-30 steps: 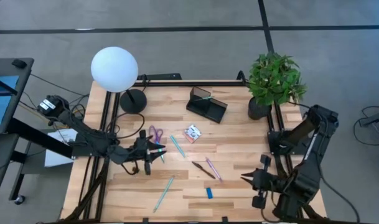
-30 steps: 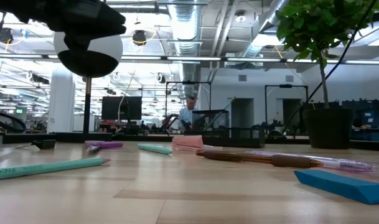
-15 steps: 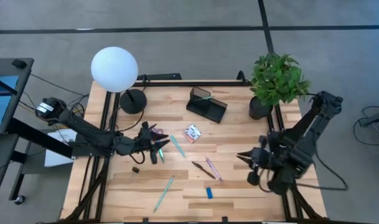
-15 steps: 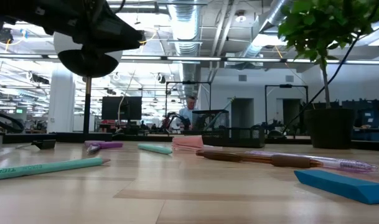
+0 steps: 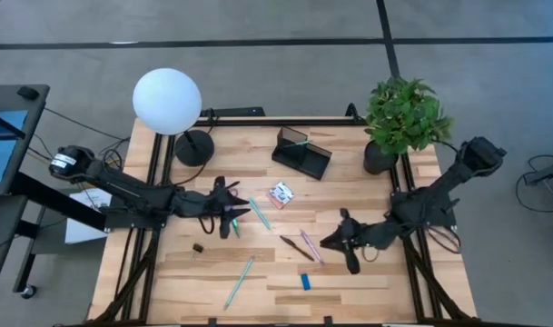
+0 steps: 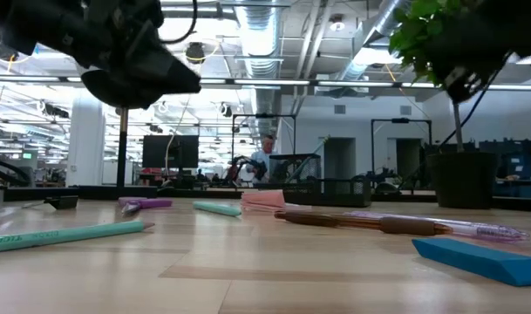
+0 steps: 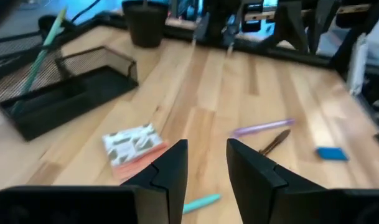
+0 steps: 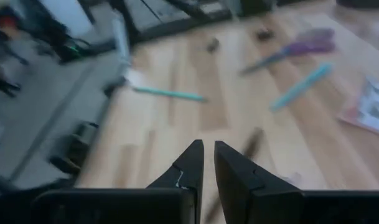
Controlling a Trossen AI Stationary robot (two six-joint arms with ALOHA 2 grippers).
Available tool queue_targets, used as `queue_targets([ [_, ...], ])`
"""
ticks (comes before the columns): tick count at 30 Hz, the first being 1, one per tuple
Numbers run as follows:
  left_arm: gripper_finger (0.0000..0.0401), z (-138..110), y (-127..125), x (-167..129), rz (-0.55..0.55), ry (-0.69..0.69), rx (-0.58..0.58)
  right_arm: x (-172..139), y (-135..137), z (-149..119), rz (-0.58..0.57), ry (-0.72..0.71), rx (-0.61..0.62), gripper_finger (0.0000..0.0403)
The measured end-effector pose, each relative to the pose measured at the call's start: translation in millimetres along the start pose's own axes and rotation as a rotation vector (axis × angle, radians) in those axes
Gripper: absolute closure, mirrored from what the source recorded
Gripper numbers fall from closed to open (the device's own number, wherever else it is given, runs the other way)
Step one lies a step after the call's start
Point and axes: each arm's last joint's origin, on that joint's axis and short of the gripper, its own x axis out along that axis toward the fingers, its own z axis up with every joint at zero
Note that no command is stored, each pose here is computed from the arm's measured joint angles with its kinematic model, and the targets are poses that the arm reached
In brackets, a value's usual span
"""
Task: Pick and place office supplies into organizer
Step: Put the light blue pen into the black desk organizer
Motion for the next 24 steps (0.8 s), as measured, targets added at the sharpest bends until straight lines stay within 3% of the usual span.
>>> queue_targets([
  [5, 0.0295, -0.4, 5.2, 2.5, -0.003, 0.018, -0.004, 19.4, -16.4, -6.3, -0.053, 0.049, 0.014, 0.0369],
  [13, 0.0295, -12.9, 6.8, 12.1, 0.005, 0.092, -0.02, 38.7, -28.7, -1.9, 0.07, 0.04, 0.064, 0.0369],
  [24, 0.0295, -29.1, 5.1, 24.2, -0.023, 0.17, -0.006, 57.3, -29.8, -12.9, 0.156, 0.043, 0.109, 0.0369],
])
